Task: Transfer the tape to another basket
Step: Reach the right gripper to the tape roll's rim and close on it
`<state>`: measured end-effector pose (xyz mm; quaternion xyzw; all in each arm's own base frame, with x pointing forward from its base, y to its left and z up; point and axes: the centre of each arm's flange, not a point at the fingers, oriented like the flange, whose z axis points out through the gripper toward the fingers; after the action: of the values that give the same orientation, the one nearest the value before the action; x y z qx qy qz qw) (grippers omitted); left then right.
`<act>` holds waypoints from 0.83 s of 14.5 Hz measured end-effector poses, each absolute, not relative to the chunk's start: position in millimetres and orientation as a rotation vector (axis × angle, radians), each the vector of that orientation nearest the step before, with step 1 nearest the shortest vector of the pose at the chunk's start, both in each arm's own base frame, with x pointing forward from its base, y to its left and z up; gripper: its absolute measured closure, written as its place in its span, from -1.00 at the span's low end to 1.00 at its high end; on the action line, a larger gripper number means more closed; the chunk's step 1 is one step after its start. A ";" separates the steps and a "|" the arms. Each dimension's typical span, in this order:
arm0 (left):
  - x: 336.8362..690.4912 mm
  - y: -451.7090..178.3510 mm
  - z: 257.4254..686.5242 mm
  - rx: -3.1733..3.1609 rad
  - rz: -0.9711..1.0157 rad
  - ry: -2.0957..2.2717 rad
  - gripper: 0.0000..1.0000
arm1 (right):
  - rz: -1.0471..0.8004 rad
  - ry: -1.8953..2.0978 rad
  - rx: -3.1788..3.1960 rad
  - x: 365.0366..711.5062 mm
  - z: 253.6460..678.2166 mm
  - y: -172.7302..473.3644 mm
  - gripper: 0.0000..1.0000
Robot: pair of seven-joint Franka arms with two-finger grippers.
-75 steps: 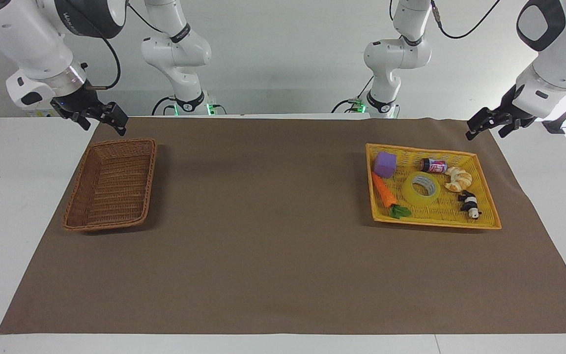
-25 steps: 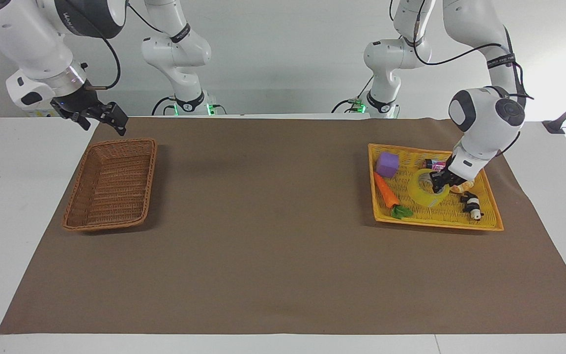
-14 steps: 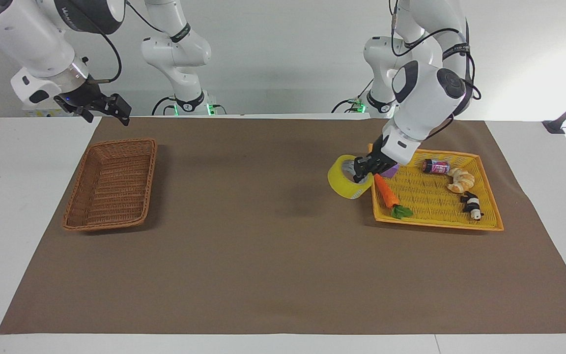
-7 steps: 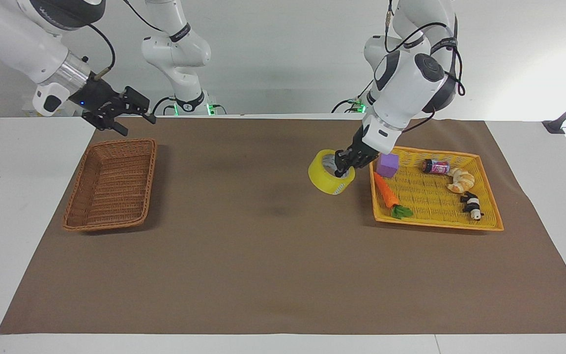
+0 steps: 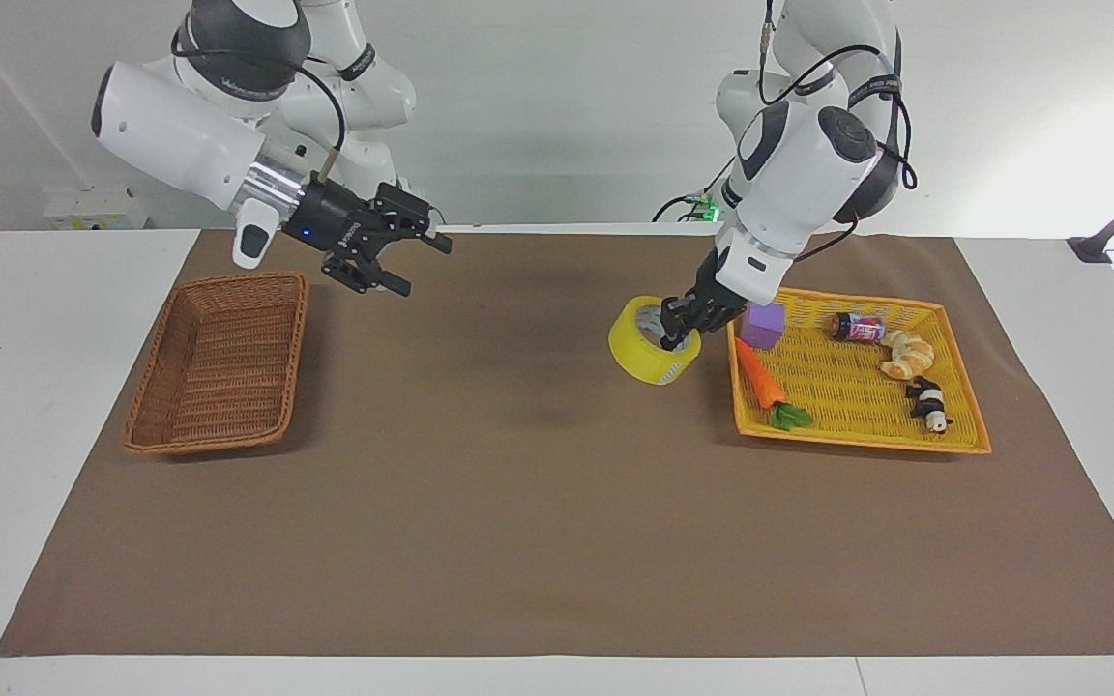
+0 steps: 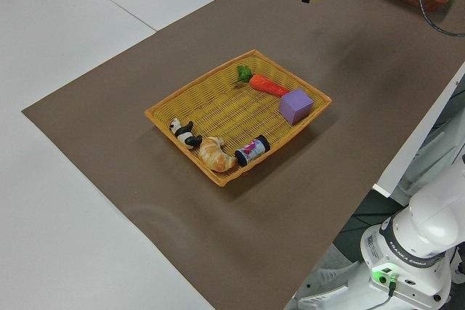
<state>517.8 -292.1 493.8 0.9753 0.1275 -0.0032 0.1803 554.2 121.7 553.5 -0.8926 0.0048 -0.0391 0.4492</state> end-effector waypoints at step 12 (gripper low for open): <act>520.5 -288.1 492.1 2.756 -0.010 0.372 0.55 | -0.090 0.171 -2.030 570.3 473.6 291.3 -0.99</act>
<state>520.5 -288.1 492.1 0.9749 0.1317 -0.0037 0.1792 570.3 291.3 473.6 -0.8481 0.0715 -0.0374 0.5237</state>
